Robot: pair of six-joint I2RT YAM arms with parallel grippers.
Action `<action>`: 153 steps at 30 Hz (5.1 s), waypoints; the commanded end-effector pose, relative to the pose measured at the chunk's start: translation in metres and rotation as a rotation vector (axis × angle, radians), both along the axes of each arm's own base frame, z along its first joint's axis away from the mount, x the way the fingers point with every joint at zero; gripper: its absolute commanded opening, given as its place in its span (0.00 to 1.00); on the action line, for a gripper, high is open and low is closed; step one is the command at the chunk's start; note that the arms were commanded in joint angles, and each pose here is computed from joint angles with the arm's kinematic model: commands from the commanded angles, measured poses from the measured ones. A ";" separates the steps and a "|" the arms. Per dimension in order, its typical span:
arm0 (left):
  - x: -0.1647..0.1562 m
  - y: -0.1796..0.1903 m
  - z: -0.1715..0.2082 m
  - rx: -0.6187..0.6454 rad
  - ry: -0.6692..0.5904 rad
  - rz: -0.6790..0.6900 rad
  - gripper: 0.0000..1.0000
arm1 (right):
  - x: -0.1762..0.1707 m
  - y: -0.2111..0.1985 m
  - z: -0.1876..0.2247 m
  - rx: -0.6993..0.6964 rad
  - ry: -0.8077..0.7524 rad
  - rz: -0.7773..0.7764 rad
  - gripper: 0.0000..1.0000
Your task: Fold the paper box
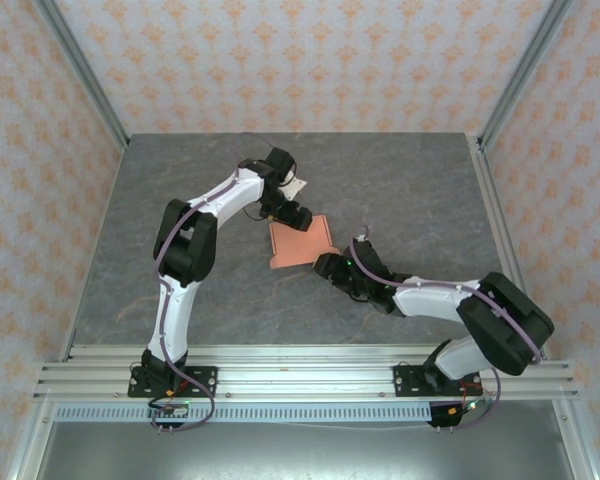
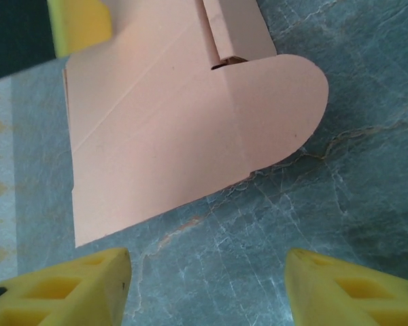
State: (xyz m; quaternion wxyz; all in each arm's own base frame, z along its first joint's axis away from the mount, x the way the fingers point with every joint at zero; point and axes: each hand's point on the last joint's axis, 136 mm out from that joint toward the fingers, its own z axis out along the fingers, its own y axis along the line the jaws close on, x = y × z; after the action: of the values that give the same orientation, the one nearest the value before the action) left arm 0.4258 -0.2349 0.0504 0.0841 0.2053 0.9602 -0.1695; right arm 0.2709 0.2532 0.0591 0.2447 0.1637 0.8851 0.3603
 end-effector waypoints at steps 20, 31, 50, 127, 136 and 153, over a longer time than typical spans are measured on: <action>-0.059 0.029 -0.015 -0.120 0.124 0.275 0.64 | 0.027 0.013 -0.008 0.064 -0.086 -0.046 0.49; -0.090 0.045 -0.016 -0.225 0.075 0.496 0.57 | 0.016 0.032 -0.015 0.124 -0.045 0.040 0.55; -0.084 0.030 0.011 -0.400 0.075 0.532 0.57 | 0.015 0.047 0.037 0.222 -0.189 0.115 0.18; -0.140 0.014 0.262 -1.025 -0.215 0.439 0.17 | -0.019 0.004 0.195 0.143 -0.624 0.397 0.67; -0.124 0.036 0.268 -1.080 -0.169 0.666 0.18 | -0.040 -0.014 0.193 0.119 -0.738 0.398 0.72; -0.127 0.053 0.250 -0.980 -0.156 0.756 0.18 | -0.033 0.012 0.236 0.166 -0.908 0.508 0.53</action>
State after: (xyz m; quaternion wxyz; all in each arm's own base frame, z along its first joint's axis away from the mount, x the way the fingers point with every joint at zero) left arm 0.2992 -0.1927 0.2911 0.2692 -0.1961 0.7643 -0.5523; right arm 0.2395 0.2615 0.2584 0.4537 -0.1763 0.7118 0.5063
